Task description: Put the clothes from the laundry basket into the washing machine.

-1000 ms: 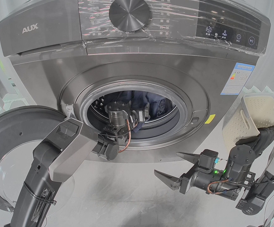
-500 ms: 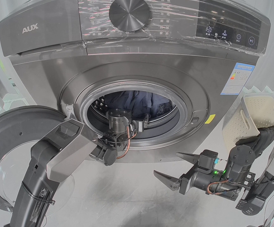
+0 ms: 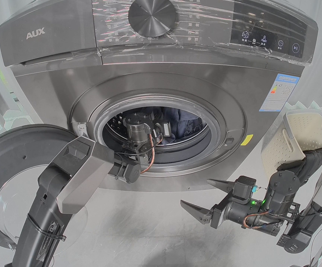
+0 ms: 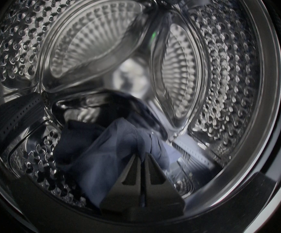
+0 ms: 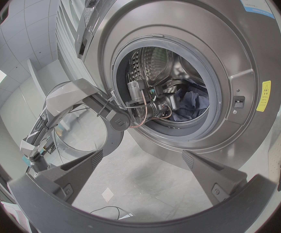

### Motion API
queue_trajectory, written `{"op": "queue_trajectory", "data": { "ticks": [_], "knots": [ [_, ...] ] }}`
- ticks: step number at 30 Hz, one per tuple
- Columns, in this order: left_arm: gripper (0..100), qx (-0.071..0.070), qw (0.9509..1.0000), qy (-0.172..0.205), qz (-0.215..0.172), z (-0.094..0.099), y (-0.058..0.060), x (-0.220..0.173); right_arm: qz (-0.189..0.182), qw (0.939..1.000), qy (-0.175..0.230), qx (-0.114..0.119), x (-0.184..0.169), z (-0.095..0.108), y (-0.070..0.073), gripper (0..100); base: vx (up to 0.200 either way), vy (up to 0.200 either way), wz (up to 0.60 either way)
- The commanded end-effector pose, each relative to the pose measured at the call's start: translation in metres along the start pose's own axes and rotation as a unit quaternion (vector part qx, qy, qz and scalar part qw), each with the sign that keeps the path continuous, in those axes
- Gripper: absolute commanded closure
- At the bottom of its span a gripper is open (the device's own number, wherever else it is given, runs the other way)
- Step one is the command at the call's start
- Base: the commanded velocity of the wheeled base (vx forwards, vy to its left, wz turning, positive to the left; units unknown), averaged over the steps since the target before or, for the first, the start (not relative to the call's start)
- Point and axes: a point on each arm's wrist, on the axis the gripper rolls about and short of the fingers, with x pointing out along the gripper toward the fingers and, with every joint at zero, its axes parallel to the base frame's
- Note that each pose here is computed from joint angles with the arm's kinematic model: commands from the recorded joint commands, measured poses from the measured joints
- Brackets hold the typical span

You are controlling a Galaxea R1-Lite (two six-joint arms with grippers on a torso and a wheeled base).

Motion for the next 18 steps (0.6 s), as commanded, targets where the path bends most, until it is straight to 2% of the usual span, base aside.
{"op": "queue_trajectory", "data": {
  "ticks": [1, 5, 10, 16, 17, 18],
  "knots": [
    [100, -0.017, 0.9993, -0.033, 0.01, 0.002, 0.0, 0.011, 0.0, 1.0, 0.001, 0.0, 0.0, 0.0, 0.0, 0, 0.0, 0.0, 0.0],
    [100, -0.021, 0.9982, -0.053, 0.021, -0.003, 0.006, 0.018, 0.001, 1.0, 0.001, 0.001, 0.0, 0.0, 0.0, 0, 0.0, 0.0, 0.0],
    [100, -0.018, 0.9983, -0.047, 0.031, -0.019, 0.012, 0.021, 0.001, 1.0, 0.001, 0.001, 0.0, 0.0, 0.0, 0, 0.0, 0.0, 0.0],
    [100, -0.018, 0.9983, -0.047, 0.031, -0.019, 0.013, 0.021, 0.001, 1.0, 0.001, 0.001, 0.0, 0.0, 0.0, 0, 0.0, 0.0, 0.0],
    [0, -0.019, 0.9981, -0.049, 0.031, -0.016, 0.012, 0.021, 0.001, 1.0, 0.002, 0.001, 0.0, -0.001, 0.0, 0, 0.0, 0.0, 0.0],
    [0, -0.019, 0.9981, -0.05, 0.03, -0.015, 0.011, 0.021, 0.001, 1.0, 0.001, 0.001, 0.0, 0.0, 0.0, 0, 0.0, 0.0, 0.0]
  ]
}}
